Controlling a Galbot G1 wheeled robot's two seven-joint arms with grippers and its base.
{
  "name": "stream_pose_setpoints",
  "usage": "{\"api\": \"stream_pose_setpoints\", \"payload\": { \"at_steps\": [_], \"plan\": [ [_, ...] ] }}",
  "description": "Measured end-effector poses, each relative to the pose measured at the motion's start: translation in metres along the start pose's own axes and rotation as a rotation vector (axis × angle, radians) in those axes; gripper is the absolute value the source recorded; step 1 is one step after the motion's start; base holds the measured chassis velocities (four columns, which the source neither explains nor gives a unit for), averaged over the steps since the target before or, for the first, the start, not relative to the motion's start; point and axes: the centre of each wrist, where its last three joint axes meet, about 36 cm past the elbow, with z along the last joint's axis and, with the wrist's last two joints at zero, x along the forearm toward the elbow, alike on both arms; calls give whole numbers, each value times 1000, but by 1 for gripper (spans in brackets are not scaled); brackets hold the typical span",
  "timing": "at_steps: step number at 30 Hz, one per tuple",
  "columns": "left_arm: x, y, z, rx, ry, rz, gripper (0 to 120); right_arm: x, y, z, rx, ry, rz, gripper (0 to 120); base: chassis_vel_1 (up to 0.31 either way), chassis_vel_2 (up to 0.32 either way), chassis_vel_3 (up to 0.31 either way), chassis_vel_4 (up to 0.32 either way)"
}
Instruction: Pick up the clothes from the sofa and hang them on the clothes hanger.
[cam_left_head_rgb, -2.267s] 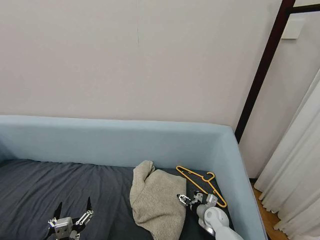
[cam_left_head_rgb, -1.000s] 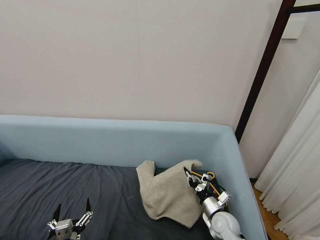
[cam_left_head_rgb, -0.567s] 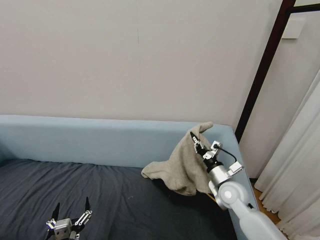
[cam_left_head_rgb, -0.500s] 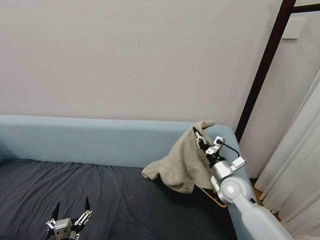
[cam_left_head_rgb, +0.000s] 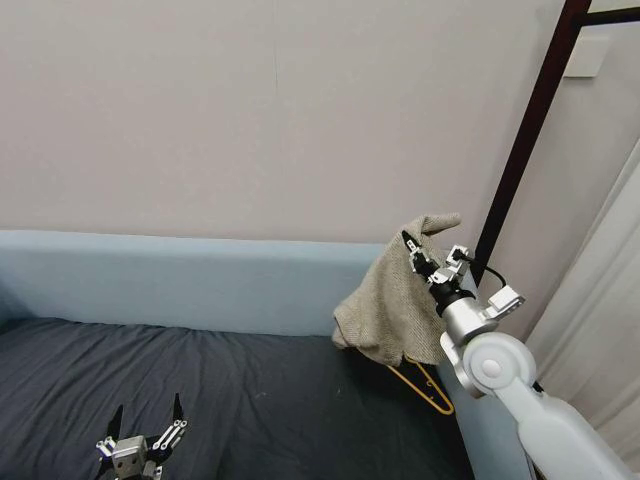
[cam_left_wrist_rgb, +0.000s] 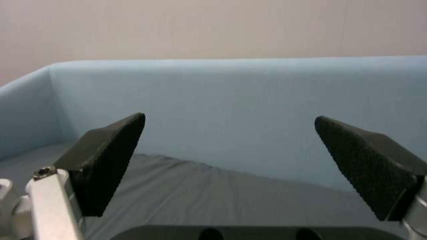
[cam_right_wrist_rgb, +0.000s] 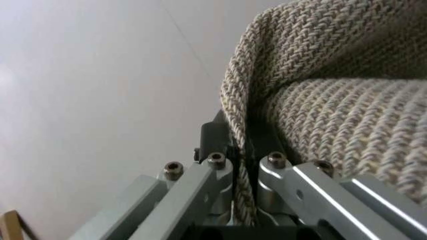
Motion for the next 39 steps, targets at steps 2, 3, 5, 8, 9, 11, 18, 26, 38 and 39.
{"api": "stream_pose_setpoints", "payload": {
  "at_steps": [2, 3, 5, 8, 9, 11, 18, 26, 38, 39],
  "plan": [
    [0, 0, 0, -1, -1, 0, 100, 2, 0, -2, 16, 1, -9, 0, 0, 0, 0, 0],
    [1, 0, 0, -1, -3, -2, 100, 3, -2, -4, 33, 1, -13, 0, 0, 0, 0, 0],
    [2, 0, -1, -1, -6, -4, 100, 5, -8, -8, 59, 2, -7, 0, 0, 0, 0, 0],
    [2, 1, -1, -3, -8, -5, 100, 8, -16, -13, 73, 3, 5, 0, 0, 0, 0, 0],
    [2, 1, -1, -4, -9, -4, 100, 10, -18, -16, 75, 1, 8, 0, 0, 0, 0, 0],
    [2, 1, -2, -5, -10, -4, 100, 12, -20, -17, 74, 0, 11, 0, 0, 0, 0, 0],
    [3, -1, -1, -7, -12, 2, 100, 25, -13, -20, 39, 24, 49, 0, 0, 0, 0, 0],
    [0, 1, -2, -14, -17, -5, 100, 68, 37, 2, 27, 182, 40, 0, 0, 0, 0, 0],
    [0, 3, 1, -29, -15, -28, 100, 90, 67, 40, -131, 592, 327, 0, 0, 0, 0, 0],
    [0, 3, 2, -31, -12, -28, 100, 79, 49, 58, -135, 631, 396, 0, 0, 0, 0, 0]
  ]
}}
